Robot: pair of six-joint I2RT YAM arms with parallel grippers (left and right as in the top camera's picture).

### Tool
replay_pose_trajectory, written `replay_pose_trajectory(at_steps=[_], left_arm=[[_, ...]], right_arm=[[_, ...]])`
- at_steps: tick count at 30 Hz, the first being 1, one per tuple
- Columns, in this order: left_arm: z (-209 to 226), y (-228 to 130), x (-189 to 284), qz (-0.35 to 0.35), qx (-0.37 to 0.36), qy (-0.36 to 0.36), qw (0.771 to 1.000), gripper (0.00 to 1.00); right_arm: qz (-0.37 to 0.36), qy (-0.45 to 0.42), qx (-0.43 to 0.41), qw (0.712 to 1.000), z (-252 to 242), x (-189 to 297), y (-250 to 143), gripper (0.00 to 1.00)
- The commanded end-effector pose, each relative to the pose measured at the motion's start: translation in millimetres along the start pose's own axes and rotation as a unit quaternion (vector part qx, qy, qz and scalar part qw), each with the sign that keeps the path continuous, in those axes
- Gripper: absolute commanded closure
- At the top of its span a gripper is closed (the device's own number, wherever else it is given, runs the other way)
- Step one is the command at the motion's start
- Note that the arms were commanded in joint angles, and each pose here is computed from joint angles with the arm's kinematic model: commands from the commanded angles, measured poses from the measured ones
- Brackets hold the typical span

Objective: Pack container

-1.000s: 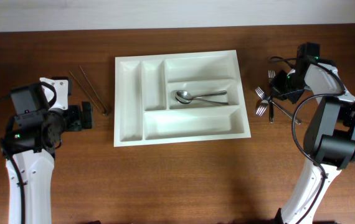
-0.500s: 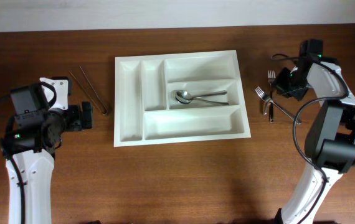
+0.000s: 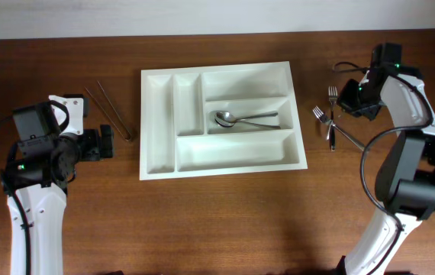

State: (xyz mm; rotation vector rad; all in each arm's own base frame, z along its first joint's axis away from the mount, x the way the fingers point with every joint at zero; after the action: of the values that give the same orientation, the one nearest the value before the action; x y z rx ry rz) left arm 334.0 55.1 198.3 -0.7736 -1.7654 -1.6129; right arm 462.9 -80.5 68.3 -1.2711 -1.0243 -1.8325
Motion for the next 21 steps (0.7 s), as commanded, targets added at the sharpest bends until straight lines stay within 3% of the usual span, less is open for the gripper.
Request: replay_pose_trajectory(at_steps=[1, 8, 12, 16, 21], left_arm=[[1.3, 5.5, 2.9, -0.007, -0.006, 0.002, 1.000, 0.01], [1.3, 5.5, 2.9, -0.007, -0.006, 0.002, 1.000, 0.01], [1.3, 5.5, 2.9, -0.007, -0.006, 0.002, 1.000, 0.01], [1.3, 5.5, 2.9, -0.007, -0.006, 0.002, 1.000, 0.01], [1.3, 5.5, 2.9, -0.007, -0.006, 0.002, 1.000, 0.01]], right_arm=[[-0.080, 0.050, 0.086, 0.992, 47.8, 72.9, 17.3, 0.96], [-0.145, 0.088, 0.177, 0.969, 107.4, 135.4, 10.0, 0.96], [-0.135, 0.116, 0.156, 0.972, 145.7, 135.0, -8.4, 0.96], [-0.124, 0.148, 0.075, 0.978, 180.0, 127.9, -19.2, 0.96], [-0.096, 0.151, -0.134, 0.975, 199.6, 108.5, -28.5, 0.96]])
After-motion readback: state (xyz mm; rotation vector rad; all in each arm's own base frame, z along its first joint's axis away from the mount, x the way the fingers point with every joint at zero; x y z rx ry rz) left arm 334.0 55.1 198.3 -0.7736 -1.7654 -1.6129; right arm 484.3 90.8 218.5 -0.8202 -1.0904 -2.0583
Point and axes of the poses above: each gripper's point midway between its finger pads, its own x axis back along the fingers, its own z axis along the line the jaws close on, y = z × x, the point moved 1 cm from there along x, back along the fingers, and after that the axes turned 4 degrees about x, right-handed, at the moved point
